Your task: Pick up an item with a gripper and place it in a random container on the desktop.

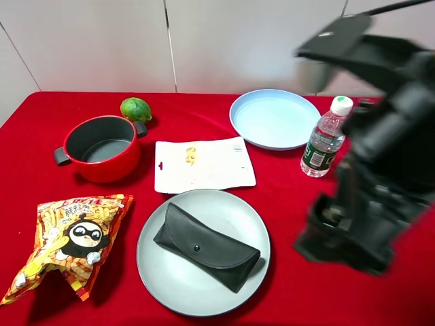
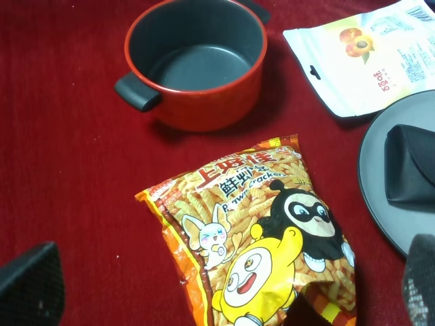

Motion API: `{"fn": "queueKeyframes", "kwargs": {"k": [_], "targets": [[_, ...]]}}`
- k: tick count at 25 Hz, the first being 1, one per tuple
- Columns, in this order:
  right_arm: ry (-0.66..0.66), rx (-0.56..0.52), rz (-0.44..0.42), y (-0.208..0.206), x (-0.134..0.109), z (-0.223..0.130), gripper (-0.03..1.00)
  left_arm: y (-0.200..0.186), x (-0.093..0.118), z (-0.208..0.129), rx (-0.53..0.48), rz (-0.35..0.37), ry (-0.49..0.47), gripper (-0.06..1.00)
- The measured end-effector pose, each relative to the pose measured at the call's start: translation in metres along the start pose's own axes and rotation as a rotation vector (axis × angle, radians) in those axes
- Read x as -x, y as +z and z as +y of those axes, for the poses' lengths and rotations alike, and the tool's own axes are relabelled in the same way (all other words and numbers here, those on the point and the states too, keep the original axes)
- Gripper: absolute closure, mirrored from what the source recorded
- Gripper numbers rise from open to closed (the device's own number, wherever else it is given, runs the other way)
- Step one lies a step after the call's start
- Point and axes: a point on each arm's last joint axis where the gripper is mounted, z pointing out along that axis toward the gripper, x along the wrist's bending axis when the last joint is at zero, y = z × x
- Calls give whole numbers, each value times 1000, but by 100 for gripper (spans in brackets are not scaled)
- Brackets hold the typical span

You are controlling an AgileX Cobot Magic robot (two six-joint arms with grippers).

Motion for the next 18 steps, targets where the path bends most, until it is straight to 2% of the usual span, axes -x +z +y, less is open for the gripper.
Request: {"fn": "queueKeyframes", "kwargs": {"k": [7, 14, 18], "targets": [[6, 109, 38, -21, -1, -51, 28, 0, 0, 0, 0, 0, 0, -5], [5, 180, 40, -20, 1, -100, 28, 0, 0, 0, 0, 0, 0, -5], [97, 244, 0, -16, 10, -126, 28, 0, 0, 0, 0, 0, 0, -5]]}}
